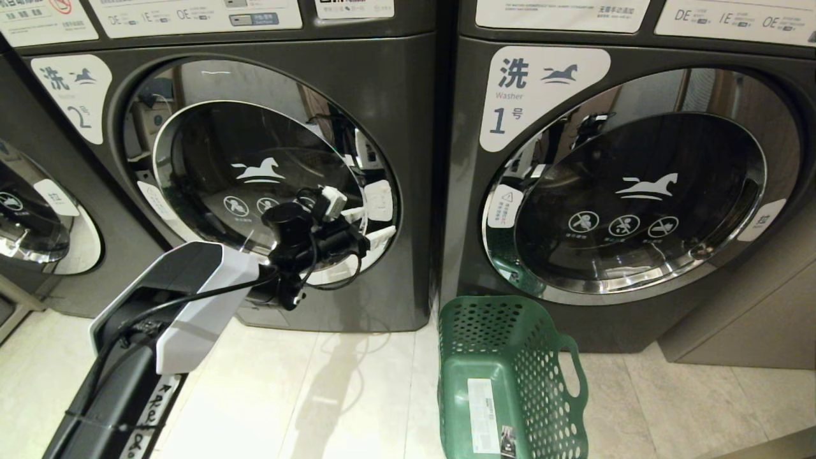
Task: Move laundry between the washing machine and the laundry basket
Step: Open the lid of the washing machine
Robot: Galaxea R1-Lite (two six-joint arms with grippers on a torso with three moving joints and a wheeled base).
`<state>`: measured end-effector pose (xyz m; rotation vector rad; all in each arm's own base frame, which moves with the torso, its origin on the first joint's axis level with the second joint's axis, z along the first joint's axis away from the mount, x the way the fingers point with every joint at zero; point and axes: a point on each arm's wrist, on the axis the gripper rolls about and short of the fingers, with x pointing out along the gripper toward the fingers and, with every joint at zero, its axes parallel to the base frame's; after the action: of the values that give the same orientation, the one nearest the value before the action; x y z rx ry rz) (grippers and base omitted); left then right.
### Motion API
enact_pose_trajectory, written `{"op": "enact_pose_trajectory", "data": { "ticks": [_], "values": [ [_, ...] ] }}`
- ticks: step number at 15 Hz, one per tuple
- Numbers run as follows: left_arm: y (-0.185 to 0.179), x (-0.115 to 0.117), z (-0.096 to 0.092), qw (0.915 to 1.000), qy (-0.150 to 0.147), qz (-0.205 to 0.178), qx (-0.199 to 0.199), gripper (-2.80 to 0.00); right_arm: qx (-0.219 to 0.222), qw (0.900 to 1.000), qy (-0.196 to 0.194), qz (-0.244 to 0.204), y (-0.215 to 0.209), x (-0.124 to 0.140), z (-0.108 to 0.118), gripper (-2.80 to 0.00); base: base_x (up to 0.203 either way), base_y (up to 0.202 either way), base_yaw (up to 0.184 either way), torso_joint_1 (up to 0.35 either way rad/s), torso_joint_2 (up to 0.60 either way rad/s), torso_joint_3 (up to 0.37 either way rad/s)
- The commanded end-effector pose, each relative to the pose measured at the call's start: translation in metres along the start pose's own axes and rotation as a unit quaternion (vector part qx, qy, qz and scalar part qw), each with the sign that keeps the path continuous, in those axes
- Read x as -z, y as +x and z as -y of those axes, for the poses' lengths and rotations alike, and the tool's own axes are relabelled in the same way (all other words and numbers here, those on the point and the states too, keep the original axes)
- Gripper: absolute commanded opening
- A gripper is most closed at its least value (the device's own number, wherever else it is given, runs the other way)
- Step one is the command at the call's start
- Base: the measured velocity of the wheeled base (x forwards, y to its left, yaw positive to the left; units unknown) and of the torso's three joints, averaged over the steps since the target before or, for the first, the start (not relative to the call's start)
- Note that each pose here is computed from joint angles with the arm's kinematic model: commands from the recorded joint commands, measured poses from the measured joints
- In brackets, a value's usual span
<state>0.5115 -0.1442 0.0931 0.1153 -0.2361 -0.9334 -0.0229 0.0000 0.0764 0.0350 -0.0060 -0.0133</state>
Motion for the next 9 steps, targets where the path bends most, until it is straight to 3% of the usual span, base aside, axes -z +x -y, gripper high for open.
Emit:
{"op": "enact_pose_trajectory", "data": {
  "ticks": [1, 9],
  "values": [
    [0.0012, 0.0014, -0.0019, 0.9999, 0.004, 0.005, 0.008, 0.0, 0.0, 1.0, 0.0, -0.001, 0.0001, 0.0, 0.0, -2.8, 0.0, 0.0, 0.0, 0.0, 0.0, 0.0],
    [0.0096, -0.0057, -0.0045, 0.9995, 0.005, 0.015, 0.028, 0.0, 0.0, 1.0, 0.0, -0.001, 0.0002, 0.0004, 0.0, -2.8, 0.0, 0.0, 0.0, 0.0, 0.0, 0.0]
  ]
}}
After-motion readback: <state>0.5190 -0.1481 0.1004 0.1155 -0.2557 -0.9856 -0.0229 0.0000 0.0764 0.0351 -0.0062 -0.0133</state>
